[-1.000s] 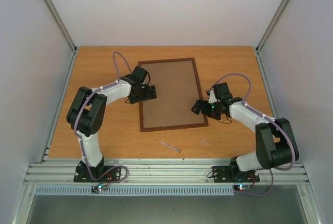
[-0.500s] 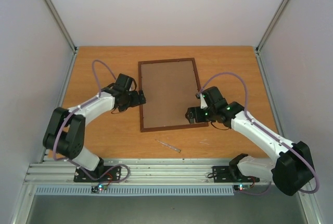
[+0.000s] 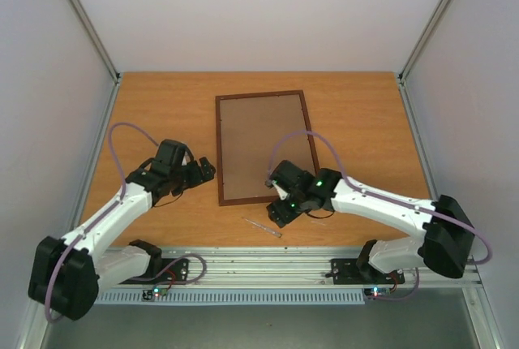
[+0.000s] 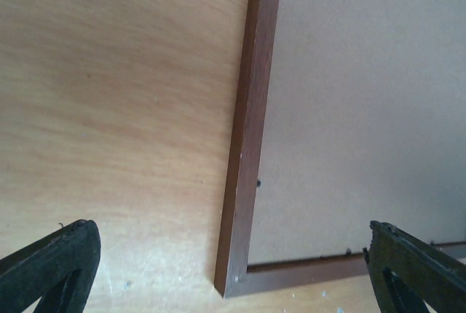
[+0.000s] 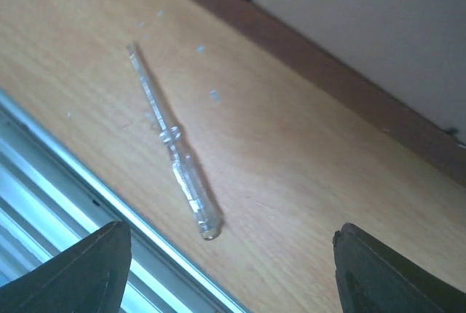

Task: Take the photo out of the frame
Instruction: Pick up the screwdriver from the center of the board.

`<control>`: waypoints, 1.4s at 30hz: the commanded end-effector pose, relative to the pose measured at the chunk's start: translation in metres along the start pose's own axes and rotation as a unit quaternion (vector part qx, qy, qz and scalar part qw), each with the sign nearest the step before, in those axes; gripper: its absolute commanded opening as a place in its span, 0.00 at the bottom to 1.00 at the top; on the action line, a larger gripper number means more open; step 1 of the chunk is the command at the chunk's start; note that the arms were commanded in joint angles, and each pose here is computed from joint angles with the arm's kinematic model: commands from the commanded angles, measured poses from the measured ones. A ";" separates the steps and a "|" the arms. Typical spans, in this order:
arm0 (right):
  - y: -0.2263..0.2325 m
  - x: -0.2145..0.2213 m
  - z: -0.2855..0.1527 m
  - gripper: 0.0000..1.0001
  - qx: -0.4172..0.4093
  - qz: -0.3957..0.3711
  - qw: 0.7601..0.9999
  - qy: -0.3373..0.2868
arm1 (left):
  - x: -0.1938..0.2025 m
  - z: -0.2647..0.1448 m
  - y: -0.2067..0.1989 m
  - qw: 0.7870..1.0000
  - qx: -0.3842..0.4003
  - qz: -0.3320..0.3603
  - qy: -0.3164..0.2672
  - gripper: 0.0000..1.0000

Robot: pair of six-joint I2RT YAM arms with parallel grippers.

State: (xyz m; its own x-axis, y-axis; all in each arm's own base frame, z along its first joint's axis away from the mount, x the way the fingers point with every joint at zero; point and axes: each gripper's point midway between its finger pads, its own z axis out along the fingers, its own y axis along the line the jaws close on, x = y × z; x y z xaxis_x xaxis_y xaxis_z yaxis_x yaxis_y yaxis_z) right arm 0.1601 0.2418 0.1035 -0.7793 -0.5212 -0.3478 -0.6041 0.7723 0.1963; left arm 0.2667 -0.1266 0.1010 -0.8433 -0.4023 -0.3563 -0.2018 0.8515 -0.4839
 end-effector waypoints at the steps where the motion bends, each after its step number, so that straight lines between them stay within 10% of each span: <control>1: 0.020 0.008 0.010 0.74 0.016 -0.070 0.996 0.045 | 0.021 -0.011 0.009 0.999 0.012 -0.027 0.017 0.99; 42: 0.035 0.040 0.095 0.04 0.090 -0.168 0.962 0.195 | 0.055 -0.004 0.006 0.993 0.075 -0.058 0.068 0.99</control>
State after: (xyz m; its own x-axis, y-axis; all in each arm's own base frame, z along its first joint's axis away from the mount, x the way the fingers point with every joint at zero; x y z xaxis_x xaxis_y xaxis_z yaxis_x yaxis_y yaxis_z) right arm 0.1247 0.2747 0.0120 -0.5841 -0.8113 0.0258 -0.8113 0.5826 -0.0482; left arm 0.2118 -0.1335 0.0767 -0.8836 -0.4269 -0.1923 -0.2516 0.7793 -0.5738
